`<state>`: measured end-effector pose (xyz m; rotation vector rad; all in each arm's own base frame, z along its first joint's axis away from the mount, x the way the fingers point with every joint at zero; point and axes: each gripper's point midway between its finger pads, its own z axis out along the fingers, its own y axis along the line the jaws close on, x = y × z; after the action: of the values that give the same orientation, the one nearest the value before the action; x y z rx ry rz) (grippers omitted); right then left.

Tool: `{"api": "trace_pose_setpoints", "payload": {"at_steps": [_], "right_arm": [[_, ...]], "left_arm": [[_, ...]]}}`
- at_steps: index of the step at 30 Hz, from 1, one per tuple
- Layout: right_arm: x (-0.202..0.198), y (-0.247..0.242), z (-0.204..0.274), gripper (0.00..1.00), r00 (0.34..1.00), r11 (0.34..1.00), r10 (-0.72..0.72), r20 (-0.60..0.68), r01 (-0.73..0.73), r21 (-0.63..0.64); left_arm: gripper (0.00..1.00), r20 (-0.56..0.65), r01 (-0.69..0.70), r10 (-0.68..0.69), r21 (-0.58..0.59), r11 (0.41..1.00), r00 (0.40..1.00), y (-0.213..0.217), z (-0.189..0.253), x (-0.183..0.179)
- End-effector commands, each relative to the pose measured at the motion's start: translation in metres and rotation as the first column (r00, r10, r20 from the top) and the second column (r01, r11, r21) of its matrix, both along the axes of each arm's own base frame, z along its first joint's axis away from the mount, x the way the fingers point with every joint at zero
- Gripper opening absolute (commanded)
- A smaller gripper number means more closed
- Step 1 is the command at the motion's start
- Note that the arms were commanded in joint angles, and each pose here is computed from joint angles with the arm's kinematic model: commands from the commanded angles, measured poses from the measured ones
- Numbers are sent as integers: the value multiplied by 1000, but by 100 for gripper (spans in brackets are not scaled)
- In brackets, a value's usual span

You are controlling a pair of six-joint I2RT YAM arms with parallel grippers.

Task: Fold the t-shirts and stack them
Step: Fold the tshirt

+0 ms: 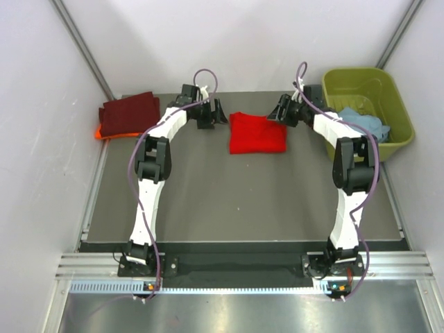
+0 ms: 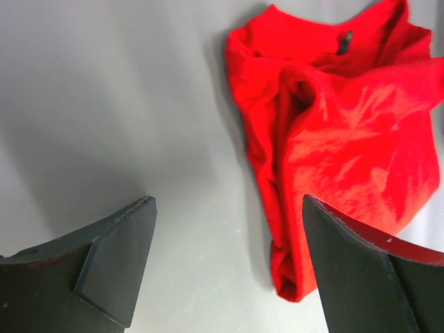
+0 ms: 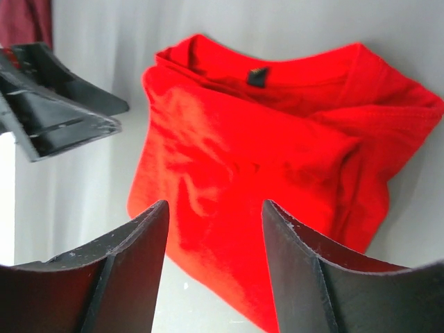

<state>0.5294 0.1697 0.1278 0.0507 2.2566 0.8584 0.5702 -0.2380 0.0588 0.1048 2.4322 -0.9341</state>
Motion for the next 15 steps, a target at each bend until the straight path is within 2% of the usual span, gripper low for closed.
{"api": "trace_pose_setpoints", "payload": {"at_steps": [1, 11, 15], "right_arm": [[11, 4, 3, 56, 999, 1000, 9, 39, -9, -4], [19, -2, -52, 57, 998, 998, -35, -54, 32, -52], [17, -1, -60, 57, 997, 998, -30, -74, 27, -49]], "left_arm": [[91, -30, 25, -26, -39, 999, 999, -8, -16, -2], [91, -74, 46, -51, -73, 996, 996, -28, -45, -9], [90, -60, 58, -63, -86, 995, 996, -42, -55, -5]]}}
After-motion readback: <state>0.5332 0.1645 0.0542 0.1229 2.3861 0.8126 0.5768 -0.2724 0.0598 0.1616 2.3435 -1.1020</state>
